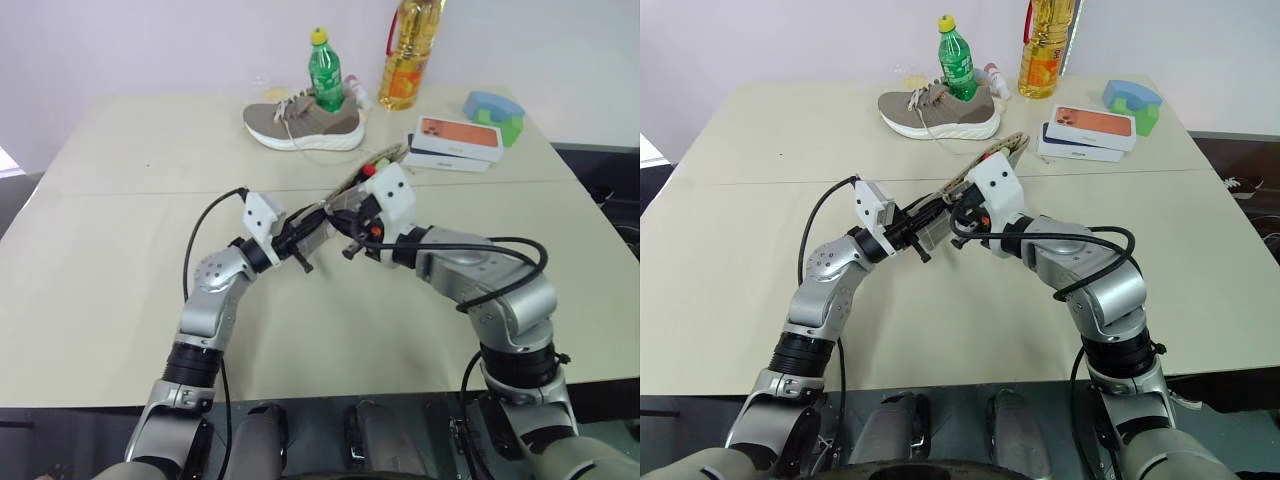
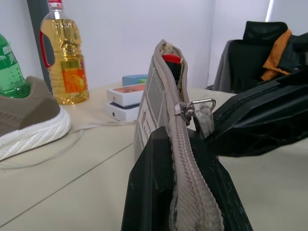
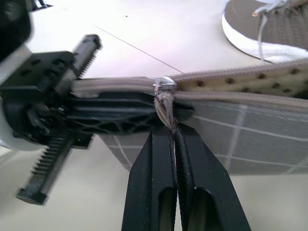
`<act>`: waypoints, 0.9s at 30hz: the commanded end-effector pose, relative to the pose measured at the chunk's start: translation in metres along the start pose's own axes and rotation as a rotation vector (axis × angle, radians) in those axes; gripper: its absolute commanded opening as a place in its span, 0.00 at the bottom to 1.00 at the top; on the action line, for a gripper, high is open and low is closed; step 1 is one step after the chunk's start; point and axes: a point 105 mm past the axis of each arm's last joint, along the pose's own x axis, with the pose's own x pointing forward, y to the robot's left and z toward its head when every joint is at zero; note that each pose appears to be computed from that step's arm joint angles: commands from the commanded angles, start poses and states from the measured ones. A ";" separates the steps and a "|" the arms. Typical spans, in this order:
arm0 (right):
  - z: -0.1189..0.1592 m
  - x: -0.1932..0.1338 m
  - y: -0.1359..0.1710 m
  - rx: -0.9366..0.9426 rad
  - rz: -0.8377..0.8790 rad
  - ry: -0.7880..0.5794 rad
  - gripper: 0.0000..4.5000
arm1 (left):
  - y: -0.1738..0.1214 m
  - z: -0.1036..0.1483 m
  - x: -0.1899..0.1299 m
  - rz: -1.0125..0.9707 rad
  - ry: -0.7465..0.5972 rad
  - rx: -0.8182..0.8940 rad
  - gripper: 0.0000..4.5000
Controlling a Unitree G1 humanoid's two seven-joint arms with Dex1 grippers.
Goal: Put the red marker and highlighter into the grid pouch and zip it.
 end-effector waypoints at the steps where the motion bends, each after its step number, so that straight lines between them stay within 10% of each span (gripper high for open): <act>1: 0.022 -0.017 -0.020 -0.057 -0.069 -0.059 0.01 | 0.006 0.014 0.000 0.001 -0.038 0.066 0.00; 15: 0.043 -0.073 -0.097 -0.252 -0.334 0.011 0.01 | 0.023 -0.008 -0.031 -0.029 0.112 0.220 0.00; 27: 0.019 -0.079 -0.100 -0.323 -0.299 0.114 0.01 | 0.025 -0.018 -0.047 -0.034 0.142 0.224 0.00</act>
